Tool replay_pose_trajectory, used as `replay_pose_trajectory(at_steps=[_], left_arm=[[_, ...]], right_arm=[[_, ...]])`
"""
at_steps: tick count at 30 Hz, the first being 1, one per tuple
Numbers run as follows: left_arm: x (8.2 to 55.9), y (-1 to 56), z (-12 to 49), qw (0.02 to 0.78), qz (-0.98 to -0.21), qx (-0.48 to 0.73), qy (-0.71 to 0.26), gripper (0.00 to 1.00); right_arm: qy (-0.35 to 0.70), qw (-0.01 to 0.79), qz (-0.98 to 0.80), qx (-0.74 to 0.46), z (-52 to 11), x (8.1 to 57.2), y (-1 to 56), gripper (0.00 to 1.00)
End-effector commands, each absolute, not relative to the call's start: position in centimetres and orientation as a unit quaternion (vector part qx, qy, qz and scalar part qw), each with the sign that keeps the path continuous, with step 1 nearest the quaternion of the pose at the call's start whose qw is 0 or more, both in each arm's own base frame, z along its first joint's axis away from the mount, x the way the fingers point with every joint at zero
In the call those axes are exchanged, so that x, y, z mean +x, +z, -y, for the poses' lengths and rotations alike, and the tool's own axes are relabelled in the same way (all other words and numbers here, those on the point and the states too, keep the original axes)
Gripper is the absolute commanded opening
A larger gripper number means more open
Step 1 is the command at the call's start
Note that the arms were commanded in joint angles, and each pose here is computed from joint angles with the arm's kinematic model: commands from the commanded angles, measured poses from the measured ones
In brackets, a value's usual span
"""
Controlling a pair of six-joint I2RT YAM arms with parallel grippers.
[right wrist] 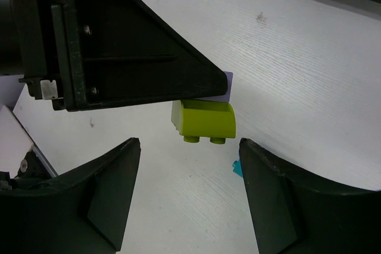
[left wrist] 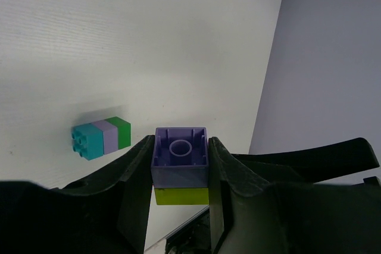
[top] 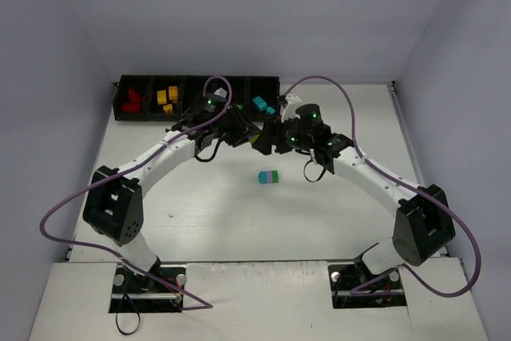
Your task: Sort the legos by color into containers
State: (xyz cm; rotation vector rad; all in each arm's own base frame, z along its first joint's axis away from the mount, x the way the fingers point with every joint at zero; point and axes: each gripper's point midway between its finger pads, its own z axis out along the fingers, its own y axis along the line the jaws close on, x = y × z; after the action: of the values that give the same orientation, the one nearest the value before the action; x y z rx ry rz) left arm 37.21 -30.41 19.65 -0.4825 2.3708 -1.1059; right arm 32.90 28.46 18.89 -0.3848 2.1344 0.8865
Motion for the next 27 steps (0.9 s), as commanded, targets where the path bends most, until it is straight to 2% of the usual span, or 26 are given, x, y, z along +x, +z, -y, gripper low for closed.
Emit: replay_pose_trajectory(at_steps=[1, 12, 15, 18, 19, 21, 25, 27], left_arm=[[37.6, 24.1, 31.5, 0.268, -0.831, -0.171, -0.457, 0.0], [37.1, 24.3, 31.9, 0.26, -0.828, -0.171, -0.466, 0.0], [37.0, 24.3, 31.9, 0.259, -0.828, -0.171, -0.466, 0.0], [37.0, 24.4, 31.9, 0.261, -0.828, -0.17, -0.466, 0.0], [37.1, 24.4, 31.9, 0.261, -0.828, -0.171, -0.467, 0.0], [37.1, 24.2, 31.8, 0.261, -0.828, -0.172, -0.465, 0.0], [37.5, 24.1, 31.5, 0.265, -0.828, -0.177, -0.461, 0.0], [37.8, 23.9, 31.2, 0.268, -0.828, -0.184, -0.458, 0.0]], right_arm=[[0.371, 0.444, -0.797, -0.173, -30.1, 34.4, 23.3, 0.63], [0.361, 0.441, -0.807, -0.156, -30.4, 35.8, 22.1, 0.59], [0.361, 0.442, -0.806, -0.154, -30.6, 36.2, 22.2, 0.55], [0.36, 0.441, -0.808, -0.153, -30.6, 36.2, 22.0, 0.47], [0.359, 0.441, -0.808, -0.152, -30.6, 36.2, 22.0, 0.4], [0.357, 0.438, -0.812, -0.149, -30.4, 36.0, 21.5, 0.33], [0.354, 0.434, -0.816, -0.144, -30.0, 35.5, 21.0, 0.08], [0.35, 0.431, -0.819, -0.141, -29.6, 35.2, 20.4, 0.0]])
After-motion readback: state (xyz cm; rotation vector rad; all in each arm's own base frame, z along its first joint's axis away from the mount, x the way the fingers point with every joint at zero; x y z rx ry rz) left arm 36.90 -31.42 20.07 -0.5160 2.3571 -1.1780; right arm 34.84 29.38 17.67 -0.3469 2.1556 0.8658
